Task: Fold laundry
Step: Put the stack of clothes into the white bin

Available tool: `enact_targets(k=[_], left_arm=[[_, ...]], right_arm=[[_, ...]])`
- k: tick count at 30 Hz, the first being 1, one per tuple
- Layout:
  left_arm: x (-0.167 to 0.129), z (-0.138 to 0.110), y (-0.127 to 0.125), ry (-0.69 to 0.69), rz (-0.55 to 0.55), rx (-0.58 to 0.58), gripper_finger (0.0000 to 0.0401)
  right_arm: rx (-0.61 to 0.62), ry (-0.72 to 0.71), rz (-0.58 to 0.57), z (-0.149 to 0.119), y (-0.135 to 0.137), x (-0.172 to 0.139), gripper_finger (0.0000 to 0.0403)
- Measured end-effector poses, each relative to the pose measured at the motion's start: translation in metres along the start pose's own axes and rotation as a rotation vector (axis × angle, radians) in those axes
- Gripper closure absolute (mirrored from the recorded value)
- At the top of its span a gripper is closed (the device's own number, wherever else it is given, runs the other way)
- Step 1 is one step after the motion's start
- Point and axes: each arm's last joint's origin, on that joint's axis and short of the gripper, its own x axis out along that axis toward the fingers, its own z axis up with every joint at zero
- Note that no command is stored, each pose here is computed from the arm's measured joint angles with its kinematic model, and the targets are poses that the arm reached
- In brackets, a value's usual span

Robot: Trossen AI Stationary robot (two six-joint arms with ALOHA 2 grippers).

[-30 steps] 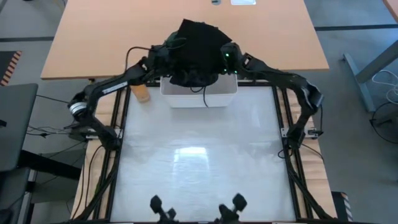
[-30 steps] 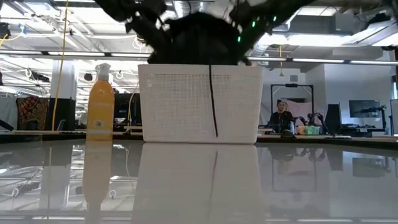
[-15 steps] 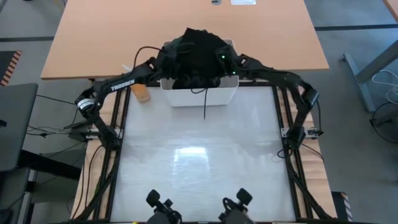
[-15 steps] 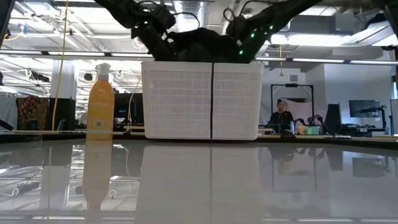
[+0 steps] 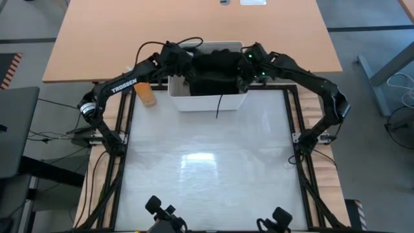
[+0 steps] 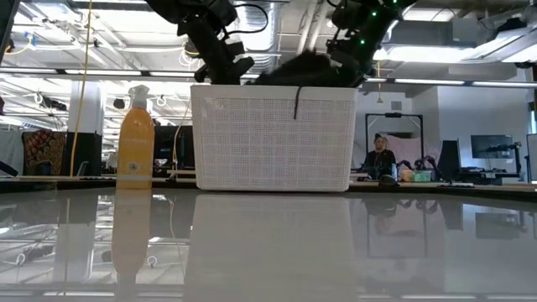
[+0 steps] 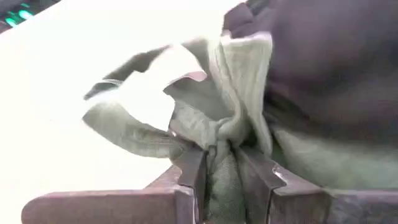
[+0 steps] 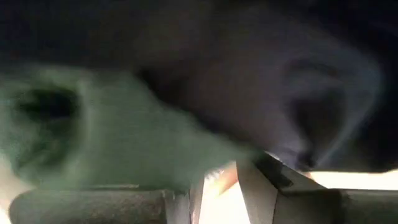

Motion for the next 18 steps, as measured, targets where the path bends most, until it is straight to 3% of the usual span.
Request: enact_targets(k=[11, 18], left_arm=[[-0.005, 0.002, 0.004, -0.002, 0.091, 0.066, 0.0349], [-0.034, 0.014, 0.012, -0.067, 0.138, 0.122, 0.0349]], right_arm=[[-0.103, 0.101, 0.021, -0.006, 0.013, 0.008, 0.0285], [-0.127, 0.039, -0.003, 0.004, 0.008, -0.029, 0.0285]])
